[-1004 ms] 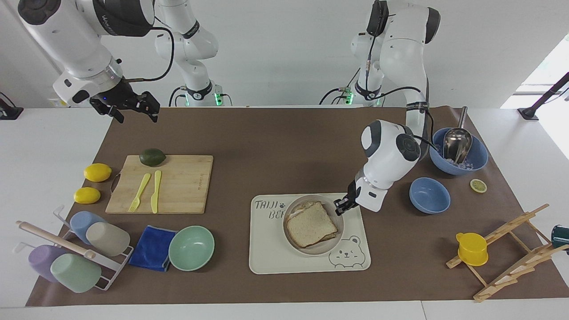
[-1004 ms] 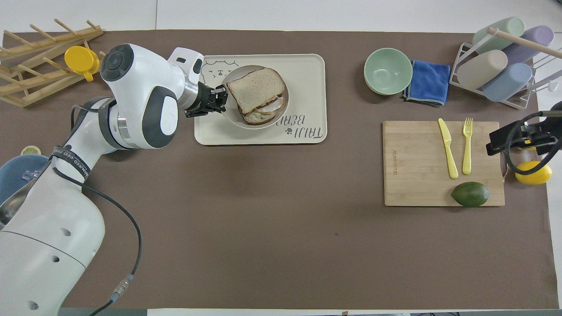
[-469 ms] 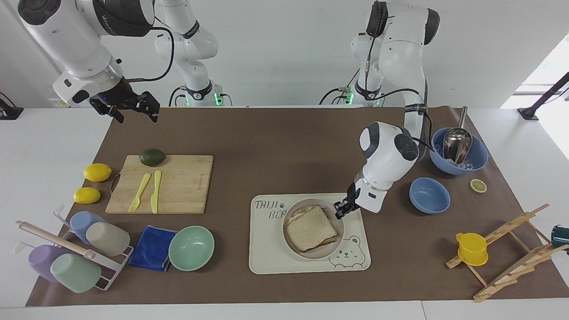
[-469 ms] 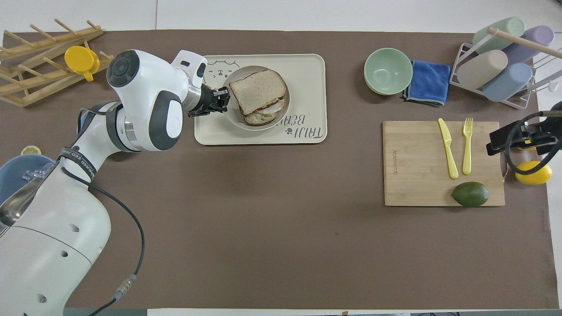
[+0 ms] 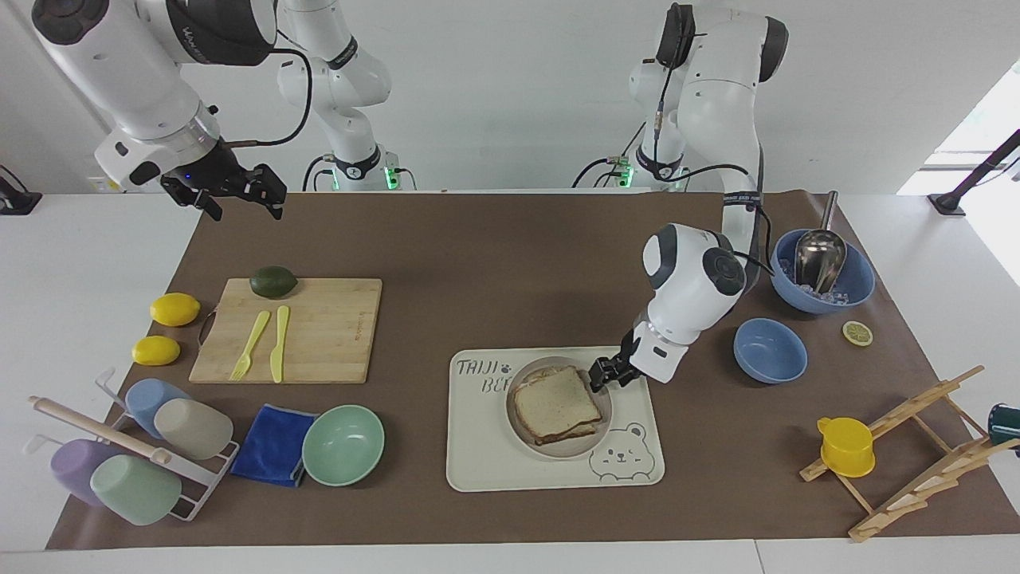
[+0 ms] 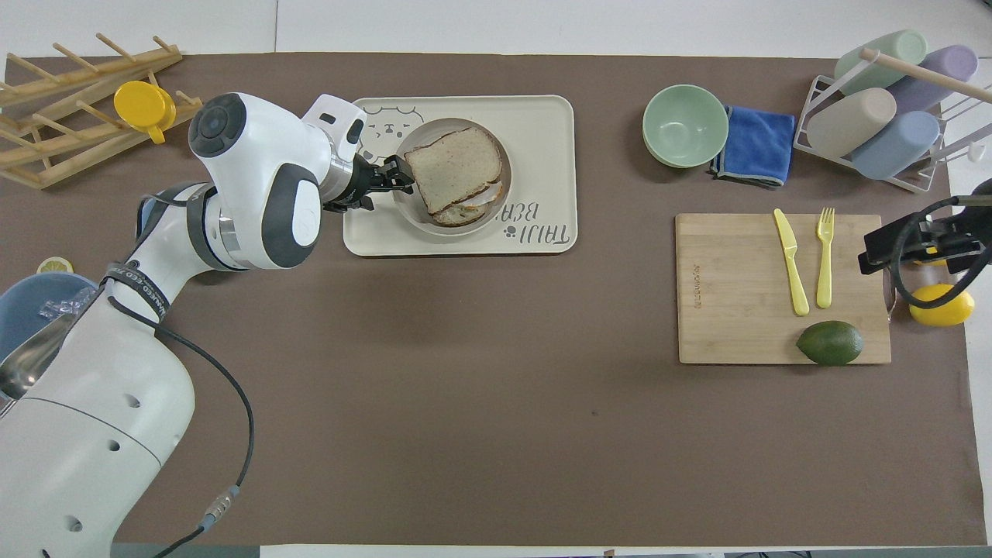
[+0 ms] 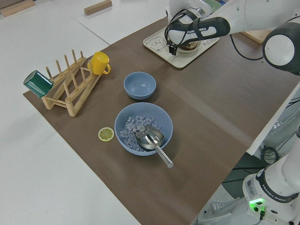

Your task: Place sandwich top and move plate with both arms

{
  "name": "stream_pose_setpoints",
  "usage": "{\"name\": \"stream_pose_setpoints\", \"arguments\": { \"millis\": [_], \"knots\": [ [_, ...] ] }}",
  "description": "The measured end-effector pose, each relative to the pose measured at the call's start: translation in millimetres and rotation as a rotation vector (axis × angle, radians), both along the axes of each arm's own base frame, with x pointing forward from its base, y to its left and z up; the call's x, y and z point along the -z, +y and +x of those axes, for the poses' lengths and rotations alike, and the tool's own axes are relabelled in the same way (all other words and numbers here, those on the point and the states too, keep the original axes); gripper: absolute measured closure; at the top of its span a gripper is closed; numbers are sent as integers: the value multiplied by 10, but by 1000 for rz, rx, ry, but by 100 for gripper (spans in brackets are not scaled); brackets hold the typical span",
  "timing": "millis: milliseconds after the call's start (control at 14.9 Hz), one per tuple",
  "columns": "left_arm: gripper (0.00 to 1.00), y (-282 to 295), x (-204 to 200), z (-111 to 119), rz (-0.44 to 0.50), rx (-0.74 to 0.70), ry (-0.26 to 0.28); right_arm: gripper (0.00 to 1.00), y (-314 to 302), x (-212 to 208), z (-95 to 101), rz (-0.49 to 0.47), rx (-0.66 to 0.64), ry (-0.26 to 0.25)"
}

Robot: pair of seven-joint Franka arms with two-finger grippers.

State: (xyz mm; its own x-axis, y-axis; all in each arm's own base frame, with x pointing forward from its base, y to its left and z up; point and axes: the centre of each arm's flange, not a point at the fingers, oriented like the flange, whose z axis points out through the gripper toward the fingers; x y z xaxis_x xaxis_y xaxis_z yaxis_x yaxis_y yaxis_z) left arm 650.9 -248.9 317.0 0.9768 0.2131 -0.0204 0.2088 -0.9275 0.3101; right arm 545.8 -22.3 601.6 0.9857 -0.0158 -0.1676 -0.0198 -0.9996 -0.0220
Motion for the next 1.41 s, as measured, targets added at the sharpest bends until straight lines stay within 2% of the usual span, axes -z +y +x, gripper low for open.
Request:
{"name": "stream_pose_setpoints", "arguments": {
  "millis": [67,134,402,602,736,870,1138,1406],
  "knots": [
    [2,87,-10,27,15,-1,-3,0,0,0,0,0,0,0],
    [0,191,-43,51,36,0,-4,0,0,0,0,0,0,0],
    [0,756,-478,111,119,-6,-4,0,0,0,0,0,0,0],
    [0,1104,-971,6,217,28,9,0,0,0,0,0,0,0],
    [0,1212,-1287,-128,262,66,25,0,0,0,0,0,0,0],
    [0,1275,-1539,-298,306,106,64,0,0,0,0,0,0,0],
    [0,1374,-2124,-717,325,167,131,0,0,0,0,0,0,0],
    [0,1544,-2541,-1132,320,234,138,0,0,0,0,0,0,0]
  ]
}}
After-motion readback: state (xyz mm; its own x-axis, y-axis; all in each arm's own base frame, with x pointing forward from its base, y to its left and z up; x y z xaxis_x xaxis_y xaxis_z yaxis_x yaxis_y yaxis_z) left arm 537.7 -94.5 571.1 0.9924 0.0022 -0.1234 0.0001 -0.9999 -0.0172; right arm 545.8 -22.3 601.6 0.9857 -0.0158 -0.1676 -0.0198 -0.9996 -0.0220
